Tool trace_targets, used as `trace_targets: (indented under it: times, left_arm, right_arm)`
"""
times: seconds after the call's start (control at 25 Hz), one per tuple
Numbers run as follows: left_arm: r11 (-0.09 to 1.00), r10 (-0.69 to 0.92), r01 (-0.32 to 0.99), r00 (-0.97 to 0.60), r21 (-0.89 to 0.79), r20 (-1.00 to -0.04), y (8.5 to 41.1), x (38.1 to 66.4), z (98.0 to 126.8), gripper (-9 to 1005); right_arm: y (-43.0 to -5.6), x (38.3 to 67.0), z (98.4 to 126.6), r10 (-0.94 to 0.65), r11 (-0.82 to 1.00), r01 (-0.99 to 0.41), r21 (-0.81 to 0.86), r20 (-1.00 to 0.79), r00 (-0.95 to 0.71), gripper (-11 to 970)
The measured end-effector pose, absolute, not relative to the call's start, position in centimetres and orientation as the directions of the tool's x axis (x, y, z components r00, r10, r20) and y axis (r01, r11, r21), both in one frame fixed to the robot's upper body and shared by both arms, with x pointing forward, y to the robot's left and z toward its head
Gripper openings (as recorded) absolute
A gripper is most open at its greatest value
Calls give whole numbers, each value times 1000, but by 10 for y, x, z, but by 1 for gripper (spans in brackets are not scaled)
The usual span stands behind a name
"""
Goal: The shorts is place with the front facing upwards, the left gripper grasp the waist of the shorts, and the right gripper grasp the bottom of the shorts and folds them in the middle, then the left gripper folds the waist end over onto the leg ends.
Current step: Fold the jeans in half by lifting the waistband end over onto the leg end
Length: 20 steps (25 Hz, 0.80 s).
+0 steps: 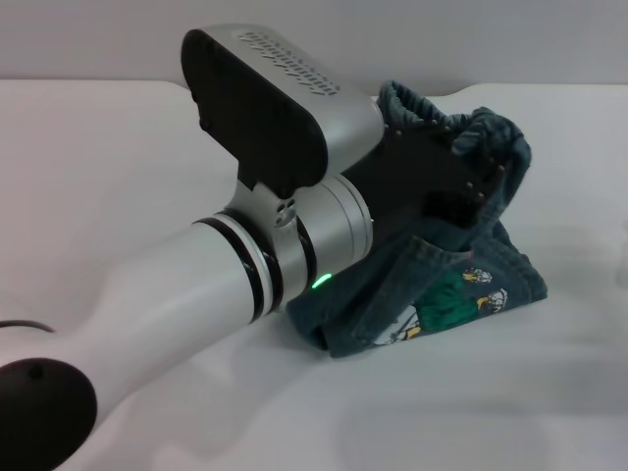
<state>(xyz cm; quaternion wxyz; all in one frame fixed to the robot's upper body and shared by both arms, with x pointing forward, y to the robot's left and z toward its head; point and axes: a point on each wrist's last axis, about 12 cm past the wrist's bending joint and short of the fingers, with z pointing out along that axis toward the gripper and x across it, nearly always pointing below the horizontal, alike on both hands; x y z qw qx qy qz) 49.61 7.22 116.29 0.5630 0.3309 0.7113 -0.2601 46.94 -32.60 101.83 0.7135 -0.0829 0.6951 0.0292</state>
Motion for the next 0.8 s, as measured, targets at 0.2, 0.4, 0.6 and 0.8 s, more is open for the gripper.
trace_targets:
  times: [0.2,0.4,0.6,0.8]
  left_arm:
    - [626,205,780,-164,1,-965,67,499,1159,399]
    - [599,235,800,-206,-25,-950,61,504,1154,564]
    - [593,247,805,-192,-9,-950,59,504,1152,664]
    - [610,236,793,-181,0,-955,61,507,1150,765]
  right_arm:
    - [-326,467,1021,-66,984,-163,-75,-996,60,1]
    - [-325,462,1021,-59,984,-165,-71,-996,74,1]
    - [-325,458,1021,-55,983,-169,-67,-995,80,1]
    - [-323,451,1023,-50,980,-184,-70,-992,114,1]
